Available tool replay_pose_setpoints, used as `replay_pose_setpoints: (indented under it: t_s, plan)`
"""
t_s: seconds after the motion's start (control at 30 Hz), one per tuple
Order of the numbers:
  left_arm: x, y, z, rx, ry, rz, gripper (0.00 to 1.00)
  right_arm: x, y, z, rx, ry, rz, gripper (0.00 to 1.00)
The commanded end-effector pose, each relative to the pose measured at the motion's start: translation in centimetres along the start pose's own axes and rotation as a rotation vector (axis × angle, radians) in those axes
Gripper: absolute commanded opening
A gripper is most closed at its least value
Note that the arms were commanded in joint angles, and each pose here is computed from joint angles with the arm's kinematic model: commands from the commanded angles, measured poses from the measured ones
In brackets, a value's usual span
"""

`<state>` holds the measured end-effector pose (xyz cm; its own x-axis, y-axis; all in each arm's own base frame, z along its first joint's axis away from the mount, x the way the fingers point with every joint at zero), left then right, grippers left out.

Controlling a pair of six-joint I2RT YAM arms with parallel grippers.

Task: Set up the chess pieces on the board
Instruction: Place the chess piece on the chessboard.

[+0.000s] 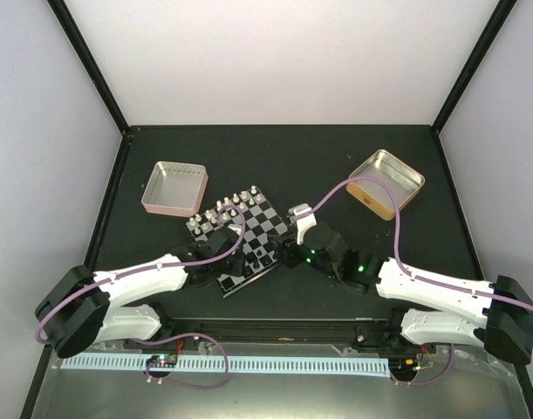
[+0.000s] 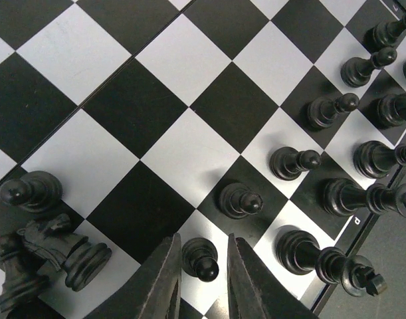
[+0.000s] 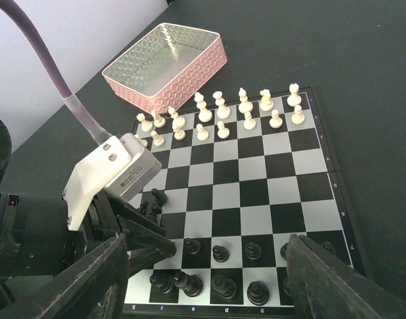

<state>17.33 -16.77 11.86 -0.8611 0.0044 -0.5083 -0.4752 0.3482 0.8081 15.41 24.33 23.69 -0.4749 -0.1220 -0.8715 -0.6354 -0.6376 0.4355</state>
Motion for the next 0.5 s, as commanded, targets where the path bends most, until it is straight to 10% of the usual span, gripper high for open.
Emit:
replay_pose_setpoints:
  t_s: [0.0, 0.47]
  plan:
    - [-1.1, 0.7, -1.0, 0.036, -0.015, -0.027, 0.24, -0.7, 0.0, 0.0, 0.009, -0.02, -0.015, 0.66]
    - [-3.2, 5.4, -0.4, -0.01, 0.063, -0.174, 0.32, -0.7, -0.8, 0.8, -0.036, -0.017, 0.024, 0.66]
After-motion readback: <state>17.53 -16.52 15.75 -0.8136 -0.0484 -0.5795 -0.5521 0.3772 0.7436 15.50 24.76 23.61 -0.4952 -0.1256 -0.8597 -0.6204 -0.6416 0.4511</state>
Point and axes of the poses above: each gripper's point midway between its finger pads, its own y axis back along the fingers, its own z axis along the line the jaws close on, x = y × z, the point moved 9 cm from there along y, back along the fingers, and after that the axes turned 5 degrees about y, right-handed, at the moved point
